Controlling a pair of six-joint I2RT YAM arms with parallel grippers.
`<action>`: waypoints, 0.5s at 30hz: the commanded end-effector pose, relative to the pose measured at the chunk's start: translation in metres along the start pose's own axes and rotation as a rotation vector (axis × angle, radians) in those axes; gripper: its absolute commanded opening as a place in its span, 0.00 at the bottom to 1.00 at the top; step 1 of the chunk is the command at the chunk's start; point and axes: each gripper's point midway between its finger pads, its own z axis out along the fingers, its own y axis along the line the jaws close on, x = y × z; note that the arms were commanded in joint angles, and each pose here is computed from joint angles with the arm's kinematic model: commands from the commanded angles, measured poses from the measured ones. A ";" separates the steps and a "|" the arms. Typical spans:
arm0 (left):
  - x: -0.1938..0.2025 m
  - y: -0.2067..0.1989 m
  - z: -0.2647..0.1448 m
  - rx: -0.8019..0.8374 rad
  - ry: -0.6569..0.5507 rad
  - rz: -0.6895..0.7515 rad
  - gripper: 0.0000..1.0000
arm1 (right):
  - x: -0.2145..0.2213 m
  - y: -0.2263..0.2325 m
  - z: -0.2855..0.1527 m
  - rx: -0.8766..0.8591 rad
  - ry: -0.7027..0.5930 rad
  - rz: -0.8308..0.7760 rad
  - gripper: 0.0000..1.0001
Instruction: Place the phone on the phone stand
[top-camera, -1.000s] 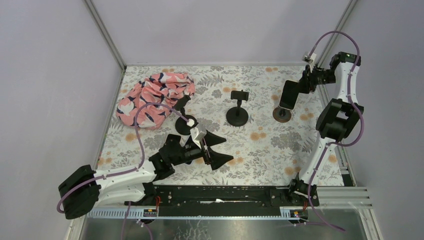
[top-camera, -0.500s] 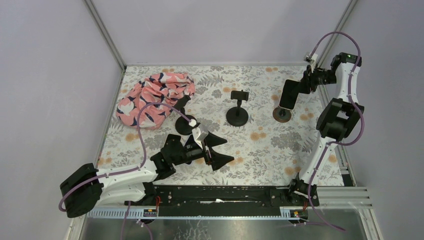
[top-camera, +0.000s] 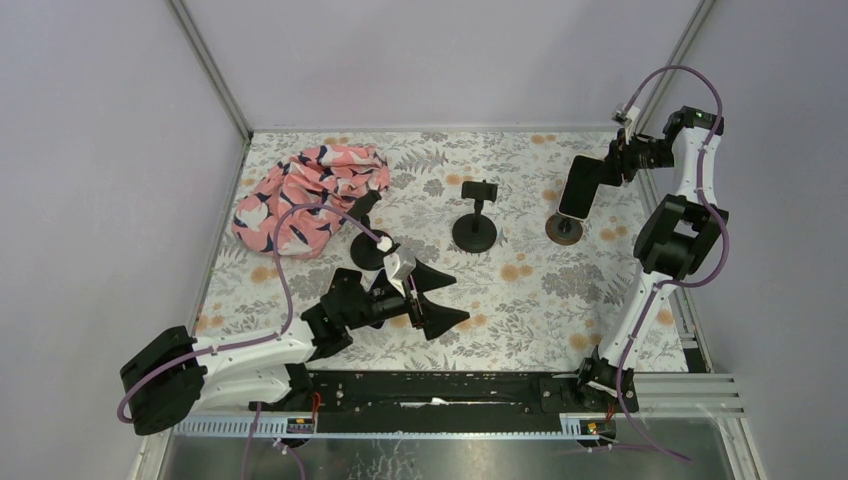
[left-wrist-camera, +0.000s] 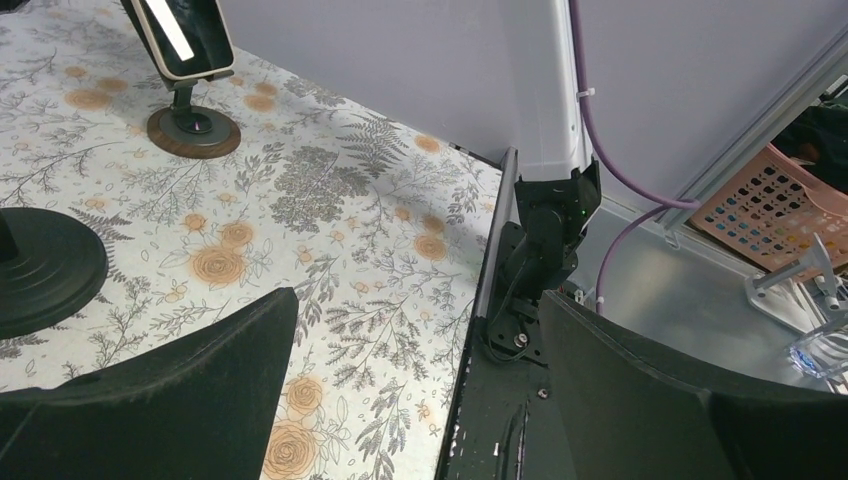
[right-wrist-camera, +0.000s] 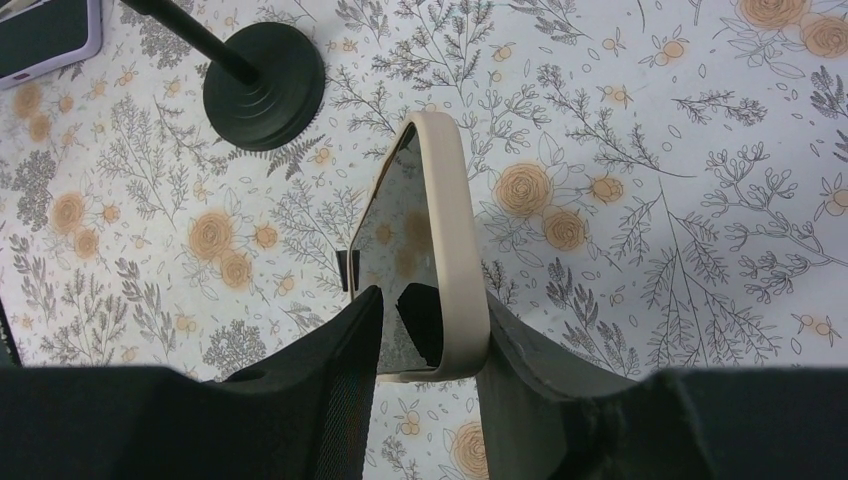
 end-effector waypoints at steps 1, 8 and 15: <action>-0.021 -0.008 0.006 0.036 -0.062 0.014 0.99 | -0.013 0.000 -0.004 0.006 -0.033 -0.005 0.45; -0.022 -0.009 0.009 0.043 -0.062 0.010 0.99 | -0.011 -0.002 -0.003 0.008 -0.034 -0.008 0.50; -0.021 -0.009 0.010 0.047 -0.060 0.006 0.99 | -0.012 -0.006 -0.003 0.029 -0.034 -0.013 0.59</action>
